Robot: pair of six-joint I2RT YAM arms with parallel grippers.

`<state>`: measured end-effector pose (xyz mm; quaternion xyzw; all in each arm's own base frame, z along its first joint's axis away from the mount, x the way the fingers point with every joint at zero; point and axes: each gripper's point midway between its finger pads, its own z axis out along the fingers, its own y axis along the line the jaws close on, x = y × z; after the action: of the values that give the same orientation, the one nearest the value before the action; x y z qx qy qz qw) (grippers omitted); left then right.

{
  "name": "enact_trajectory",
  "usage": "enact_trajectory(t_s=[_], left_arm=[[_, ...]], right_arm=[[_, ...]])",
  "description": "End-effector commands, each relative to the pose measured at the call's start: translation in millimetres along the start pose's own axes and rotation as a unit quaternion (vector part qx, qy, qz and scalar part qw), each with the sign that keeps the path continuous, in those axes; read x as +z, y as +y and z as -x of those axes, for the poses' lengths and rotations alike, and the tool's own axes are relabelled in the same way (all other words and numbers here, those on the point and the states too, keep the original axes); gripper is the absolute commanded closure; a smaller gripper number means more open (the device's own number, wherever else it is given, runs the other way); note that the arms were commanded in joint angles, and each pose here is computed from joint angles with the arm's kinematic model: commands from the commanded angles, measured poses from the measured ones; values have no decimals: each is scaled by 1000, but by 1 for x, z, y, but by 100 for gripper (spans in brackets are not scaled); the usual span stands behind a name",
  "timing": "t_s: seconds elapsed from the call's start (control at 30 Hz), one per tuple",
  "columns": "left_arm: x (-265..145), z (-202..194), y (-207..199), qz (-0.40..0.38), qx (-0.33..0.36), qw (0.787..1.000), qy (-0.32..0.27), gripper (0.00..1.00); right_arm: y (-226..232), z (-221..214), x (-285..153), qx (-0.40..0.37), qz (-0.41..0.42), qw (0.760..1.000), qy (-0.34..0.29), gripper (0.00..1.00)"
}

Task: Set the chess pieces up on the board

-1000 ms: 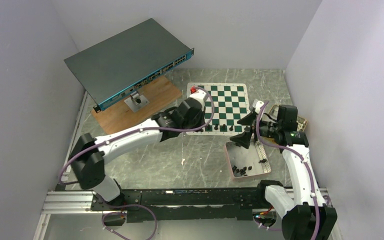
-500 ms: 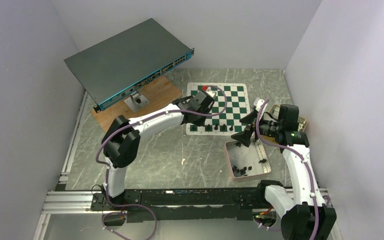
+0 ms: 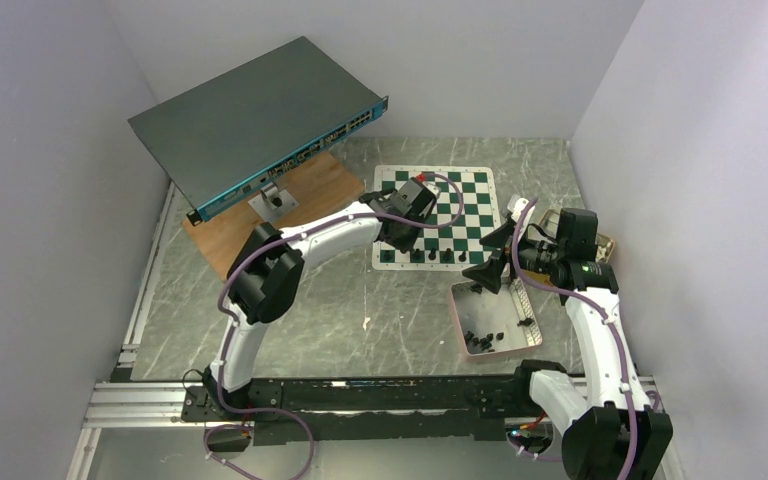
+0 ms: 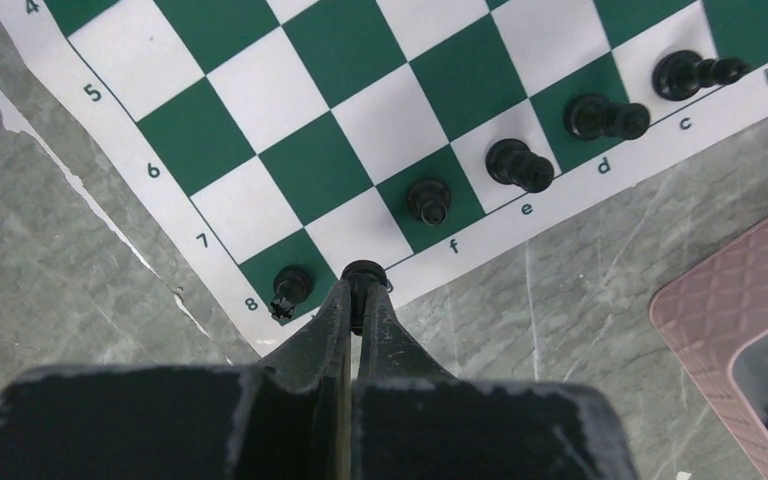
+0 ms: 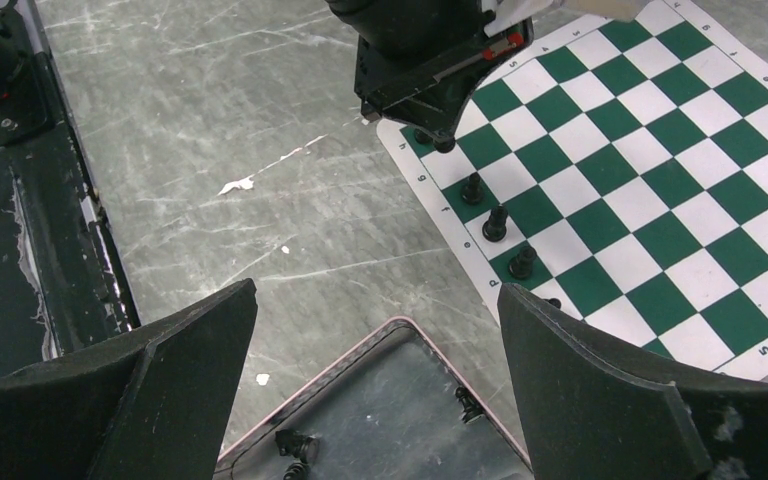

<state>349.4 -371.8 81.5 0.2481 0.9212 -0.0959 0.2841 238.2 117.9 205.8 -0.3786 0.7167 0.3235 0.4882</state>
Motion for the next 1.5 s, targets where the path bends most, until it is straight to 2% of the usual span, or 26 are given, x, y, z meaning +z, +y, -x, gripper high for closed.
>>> enact_trajectory(t_s=[0.0, 1.17, 1.47], left_arm=[[0, 9, 0, -8, 11, 1000, 1, 100], [27, -5, 1, -15, 22, 999, 40, 91], [31, -9, 2, -15, 23, 999, 46, 84]], right_arm=[[-6, 6, -1, -16, -7, 1000, -7, 7], [-7, 6, -2, -17, -11, 1000, -6, 6], [-7, 6, -2, -15, -12, 1000, -6, 6]])
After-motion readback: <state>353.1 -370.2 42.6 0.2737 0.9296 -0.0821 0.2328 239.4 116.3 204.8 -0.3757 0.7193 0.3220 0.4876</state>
